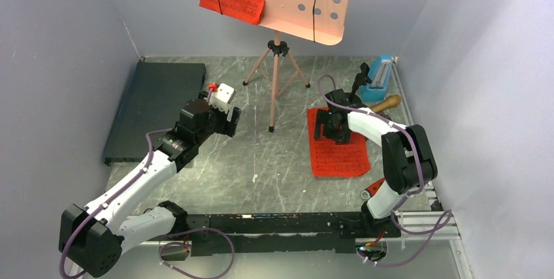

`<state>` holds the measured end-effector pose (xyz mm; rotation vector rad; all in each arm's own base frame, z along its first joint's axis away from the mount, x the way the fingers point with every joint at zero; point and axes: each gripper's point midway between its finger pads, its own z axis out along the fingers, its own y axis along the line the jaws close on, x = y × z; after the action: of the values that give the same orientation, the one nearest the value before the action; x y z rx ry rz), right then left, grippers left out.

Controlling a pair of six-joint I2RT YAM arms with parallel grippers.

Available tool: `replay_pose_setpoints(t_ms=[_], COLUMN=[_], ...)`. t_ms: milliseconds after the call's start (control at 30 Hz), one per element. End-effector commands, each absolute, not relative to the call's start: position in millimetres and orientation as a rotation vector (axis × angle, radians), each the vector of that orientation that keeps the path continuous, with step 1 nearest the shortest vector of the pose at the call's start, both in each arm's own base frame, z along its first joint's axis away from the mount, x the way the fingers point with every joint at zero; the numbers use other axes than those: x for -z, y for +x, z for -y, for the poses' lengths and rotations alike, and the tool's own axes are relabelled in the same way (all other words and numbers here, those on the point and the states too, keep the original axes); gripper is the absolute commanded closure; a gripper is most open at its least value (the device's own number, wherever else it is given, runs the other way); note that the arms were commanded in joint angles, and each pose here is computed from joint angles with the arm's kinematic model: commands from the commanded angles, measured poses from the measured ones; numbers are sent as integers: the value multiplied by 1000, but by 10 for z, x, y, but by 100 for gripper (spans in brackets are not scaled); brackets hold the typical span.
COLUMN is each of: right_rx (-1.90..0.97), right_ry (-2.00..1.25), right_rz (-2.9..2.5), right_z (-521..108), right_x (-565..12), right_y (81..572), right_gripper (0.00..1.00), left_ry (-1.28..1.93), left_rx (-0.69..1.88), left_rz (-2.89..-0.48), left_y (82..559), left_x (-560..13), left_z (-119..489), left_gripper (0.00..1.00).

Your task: Pack up the instrument practice props

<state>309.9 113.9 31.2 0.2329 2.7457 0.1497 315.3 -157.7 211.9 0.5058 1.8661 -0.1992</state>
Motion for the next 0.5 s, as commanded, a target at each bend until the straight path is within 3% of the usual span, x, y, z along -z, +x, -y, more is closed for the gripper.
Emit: replay_pose_setpoints(t_ms=[0,467], right_rx=[-167,-140], right_ry=[232,378], right_rz=[-2694,-2876], right_z=[-1171,-1146], right_x=[-369,-29], right_y=[3232,2152], right_gripper=[20,20], left_ry=[496,495], left_rx=[186,189], left_rz=[-1809,-1818], left_y=[3184,3203], left_x=[-2336,-2297], left_z=[1567,1582], left_gripper=[15,16])
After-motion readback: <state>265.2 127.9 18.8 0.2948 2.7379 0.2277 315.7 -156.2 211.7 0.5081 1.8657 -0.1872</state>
